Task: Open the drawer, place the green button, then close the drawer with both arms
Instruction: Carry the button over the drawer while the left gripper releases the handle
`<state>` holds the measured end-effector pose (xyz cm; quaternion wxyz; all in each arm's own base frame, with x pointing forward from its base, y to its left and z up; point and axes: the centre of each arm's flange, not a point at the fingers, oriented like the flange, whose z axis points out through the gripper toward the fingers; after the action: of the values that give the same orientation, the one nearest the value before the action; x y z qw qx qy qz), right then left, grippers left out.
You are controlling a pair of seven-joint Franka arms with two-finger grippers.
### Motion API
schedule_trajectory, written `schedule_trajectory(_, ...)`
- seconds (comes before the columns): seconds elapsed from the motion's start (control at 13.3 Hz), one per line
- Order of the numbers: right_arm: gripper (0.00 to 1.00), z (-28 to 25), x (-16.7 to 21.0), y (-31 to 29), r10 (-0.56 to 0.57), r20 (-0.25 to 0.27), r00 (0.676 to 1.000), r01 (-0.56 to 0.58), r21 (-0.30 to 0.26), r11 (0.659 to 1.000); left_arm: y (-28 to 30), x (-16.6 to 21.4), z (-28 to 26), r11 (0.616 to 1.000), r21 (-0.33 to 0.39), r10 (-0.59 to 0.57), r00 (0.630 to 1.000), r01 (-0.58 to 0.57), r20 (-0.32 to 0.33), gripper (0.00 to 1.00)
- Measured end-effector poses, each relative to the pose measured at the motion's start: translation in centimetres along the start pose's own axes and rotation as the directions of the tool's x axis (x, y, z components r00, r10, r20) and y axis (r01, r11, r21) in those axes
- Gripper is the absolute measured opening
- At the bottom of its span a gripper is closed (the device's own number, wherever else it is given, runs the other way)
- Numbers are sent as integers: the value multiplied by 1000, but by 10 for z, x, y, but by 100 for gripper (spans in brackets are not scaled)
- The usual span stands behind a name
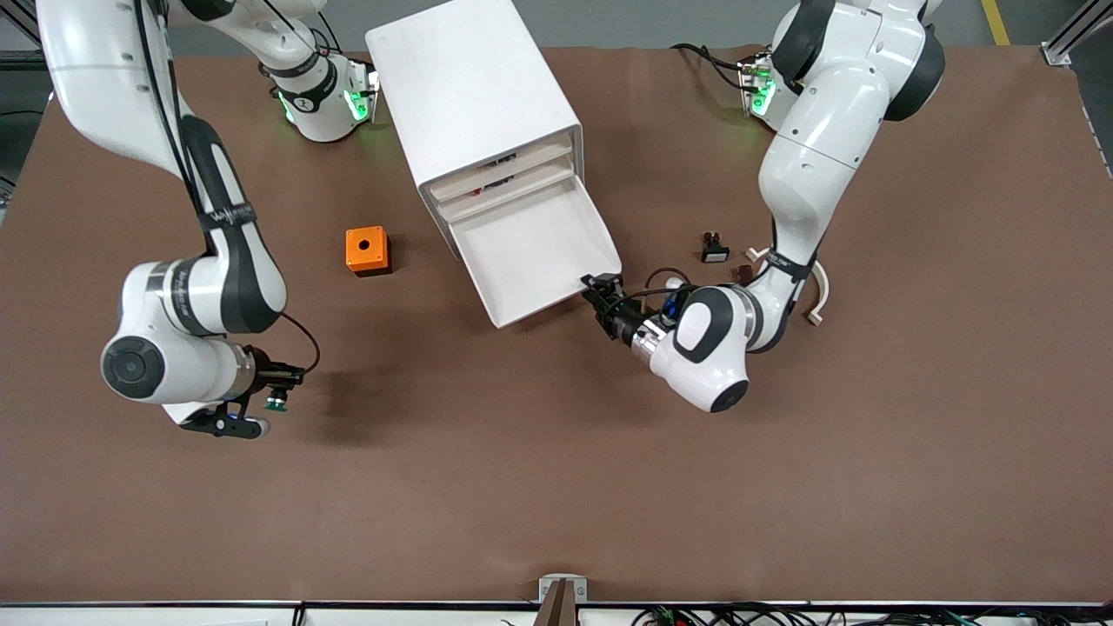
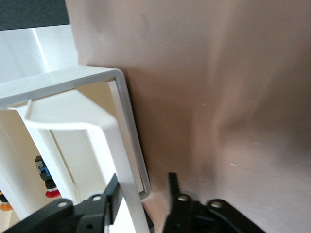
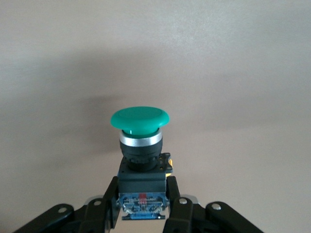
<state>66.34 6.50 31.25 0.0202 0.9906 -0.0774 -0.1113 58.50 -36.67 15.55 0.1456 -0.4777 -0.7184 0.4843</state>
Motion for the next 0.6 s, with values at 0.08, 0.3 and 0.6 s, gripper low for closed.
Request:
schedule_trajectory(0.08, 41, -17, -7, -8, 16, 8, 1000, -16, -4, 1000, 1, 2, -15, 1000, -25, 12, 1000, -12, -11, 59)
schedule_trajectory(0.3, 41, -49, -31, -47, 102, 61, 993, -99, -43, 994, -12, -3, -84, 986, -151, 68, 997, -71, -24, 90)
schedule_trajectory(0.6, 41, -65, -74, -131, 273, 73, 959, -265, -102, 959, -48, 6, -185, 884, -345, 301, 948, -317, -99, 100)
